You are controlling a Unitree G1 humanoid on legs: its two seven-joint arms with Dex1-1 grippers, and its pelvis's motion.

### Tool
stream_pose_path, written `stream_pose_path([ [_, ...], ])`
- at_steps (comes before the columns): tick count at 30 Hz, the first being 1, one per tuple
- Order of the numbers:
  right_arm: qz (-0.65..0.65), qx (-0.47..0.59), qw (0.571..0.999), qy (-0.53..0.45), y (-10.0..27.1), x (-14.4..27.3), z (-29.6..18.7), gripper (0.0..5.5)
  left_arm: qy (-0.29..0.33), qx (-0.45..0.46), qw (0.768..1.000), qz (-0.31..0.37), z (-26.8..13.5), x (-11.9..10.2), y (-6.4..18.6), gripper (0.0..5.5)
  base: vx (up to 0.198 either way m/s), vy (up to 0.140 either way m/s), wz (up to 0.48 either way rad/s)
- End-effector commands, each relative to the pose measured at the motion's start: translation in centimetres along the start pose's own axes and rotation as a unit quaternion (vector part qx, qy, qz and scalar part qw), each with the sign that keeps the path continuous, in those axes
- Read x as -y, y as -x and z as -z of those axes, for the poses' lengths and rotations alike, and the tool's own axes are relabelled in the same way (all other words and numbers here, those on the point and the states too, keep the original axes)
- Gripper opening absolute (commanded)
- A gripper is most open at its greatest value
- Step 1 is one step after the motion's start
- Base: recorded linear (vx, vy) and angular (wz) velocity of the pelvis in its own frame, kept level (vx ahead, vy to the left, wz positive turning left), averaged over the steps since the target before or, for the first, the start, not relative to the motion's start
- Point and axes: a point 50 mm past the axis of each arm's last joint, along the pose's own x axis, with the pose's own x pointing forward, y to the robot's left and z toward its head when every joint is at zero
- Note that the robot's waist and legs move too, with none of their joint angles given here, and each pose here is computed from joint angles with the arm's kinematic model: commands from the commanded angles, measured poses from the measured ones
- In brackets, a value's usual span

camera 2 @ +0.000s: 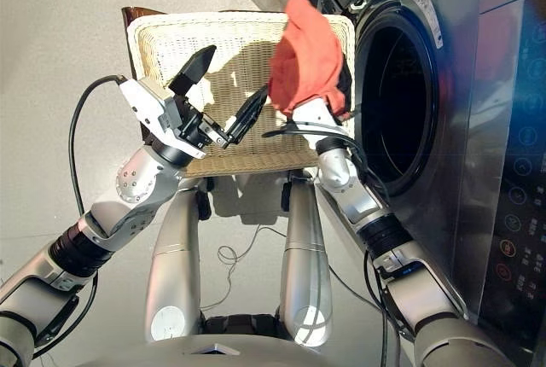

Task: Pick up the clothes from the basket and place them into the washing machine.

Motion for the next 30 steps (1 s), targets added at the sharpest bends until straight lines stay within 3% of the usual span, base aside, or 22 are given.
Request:
stream_pose_path([
  [1, 0.114, 0.021, 0.993, -0.036, -1.4, 2.8, -0.7, 0.0, -0.006, 0.108, 0.993, 0.039, -3.5, 2.0, -0.7, 5.5, 0.0, 0.0, 0.0],
  [9, 0.211, -0.107, 0.968, -0.084, -1.5, 4.6, 3.6, 0.0, -0.002, 0.129, 0.992, 0.001, -3.1, 2.5, -1.6, 5.5, 0.0, 0.0, 0.0],
  [19, 0.311, -0.201, 0.925, -0.086, -3.9, 11.4, 5.9, 0.0, 0.039, 0.129, 0.991, 0.0, -2.9, 3.2, -2.2, 5.5, 0.0, 0.0, 0.0],
  [30, 0.398, -0.18, 0.893, -0.11, -5.7, 18.3, 3.9, 0.0, 0.056, 0.148, 0.987, -0.032, -3.4, 3.0, -2.2, 5.5, 0.0, 0.0, 0.0],
])
